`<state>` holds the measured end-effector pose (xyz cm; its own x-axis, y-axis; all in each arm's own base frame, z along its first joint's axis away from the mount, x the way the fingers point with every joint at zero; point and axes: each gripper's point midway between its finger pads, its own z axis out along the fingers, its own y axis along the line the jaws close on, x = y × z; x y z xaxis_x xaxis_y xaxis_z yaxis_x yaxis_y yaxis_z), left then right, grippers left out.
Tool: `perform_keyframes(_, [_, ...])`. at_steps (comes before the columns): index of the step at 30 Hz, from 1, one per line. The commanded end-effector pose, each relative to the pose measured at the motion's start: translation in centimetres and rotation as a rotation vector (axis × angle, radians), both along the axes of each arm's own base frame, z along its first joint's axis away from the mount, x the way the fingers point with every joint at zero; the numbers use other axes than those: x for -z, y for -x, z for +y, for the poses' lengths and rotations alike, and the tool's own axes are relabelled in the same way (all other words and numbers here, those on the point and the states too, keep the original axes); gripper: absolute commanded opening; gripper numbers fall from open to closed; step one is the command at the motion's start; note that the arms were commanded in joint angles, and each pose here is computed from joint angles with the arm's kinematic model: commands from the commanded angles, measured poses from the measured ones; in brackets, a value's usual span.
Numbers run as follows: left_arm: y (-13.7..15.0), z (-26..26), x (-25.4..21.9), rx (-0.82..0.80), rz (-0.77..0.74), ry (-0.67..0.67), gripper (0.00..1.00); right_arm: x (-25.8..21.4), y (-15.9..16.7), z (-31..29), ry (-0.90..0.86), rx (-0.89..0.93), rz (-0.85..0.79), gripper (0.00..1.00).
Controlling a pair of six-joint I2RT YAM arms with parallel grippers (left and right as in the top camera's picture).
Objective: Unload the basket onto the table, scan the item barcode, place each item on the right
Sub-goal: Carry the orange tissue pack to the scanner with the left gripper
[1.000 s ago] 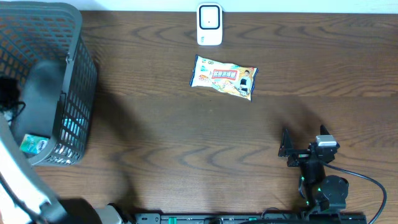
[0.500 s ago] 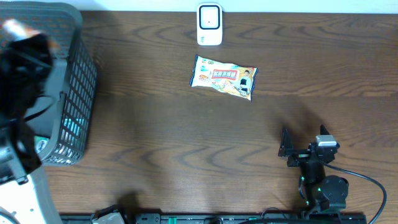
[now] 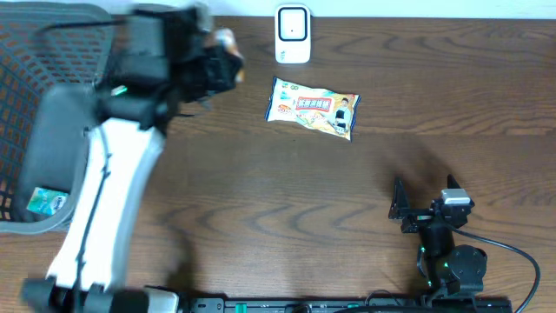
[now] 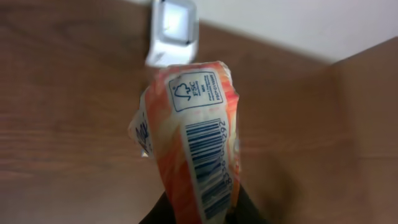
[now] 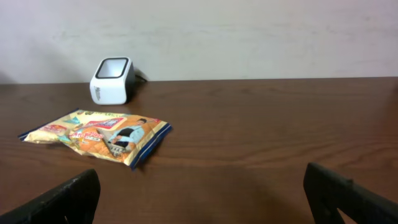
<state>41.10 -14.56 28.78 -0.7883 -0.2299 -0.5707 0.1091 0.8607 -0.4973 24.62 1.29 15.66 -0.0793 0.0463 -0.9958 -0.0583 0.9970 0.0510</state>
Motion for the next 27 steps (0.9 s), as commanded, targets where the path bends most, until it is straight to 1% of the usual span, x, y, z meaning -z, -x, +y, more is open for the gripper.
perform_keyframes(1, [-3.0,3.3,3.9,-0.149,-0.017,-0.328,0.08,0.1,0.0,-0.3,-0.010,0.012,0.004,0.99])
perform_keyframes(3, [-4.3,4.9,6.3,-0.210,-0.006,-0.493,0.08,0.1,0.0,-0.3,-0.009,0.012,0.004,0.99])
perform_keyframes(4, [-4.9,5.2,7.6,-0.205,0.003,-0.557,0.08,0.1,0.0,-0.3,-0.009,0.012,0.004,0.99])
perform_keyframes(7, [-5.8,4.8,11.2,-0.143,0.051,-0.627,0.08,0.1,0.0,-0.3,-0.010,0.012,0.004,0.99])
perform_keyframes(11, [-6.3,3.8,15.8,-0.095,0.124,-0.665,0.08,0.1,0.0,-0.3,-0.010,0.012,0.004,0.99])
perform_keyframes(14, [-6.6,2.3,18.5,-0.055,0.151,-0.667,0.08,0.1,0.0,-0.3,-0.009,0.012,0.004,0.99])
perform_keyframes(20, [-6.7,-1.0,22.1,0.013,0.156,-0.679,0.08,0.1,0.0,-0.3,-0.009,0.012,0.003,0.99])
perform_keyframes(27, [-5.3,-5.1,24.7,0.107,0.168,-0.682,0.08,0.1,0.0,-0.3,-0.009,0.012,0.004,0.99])
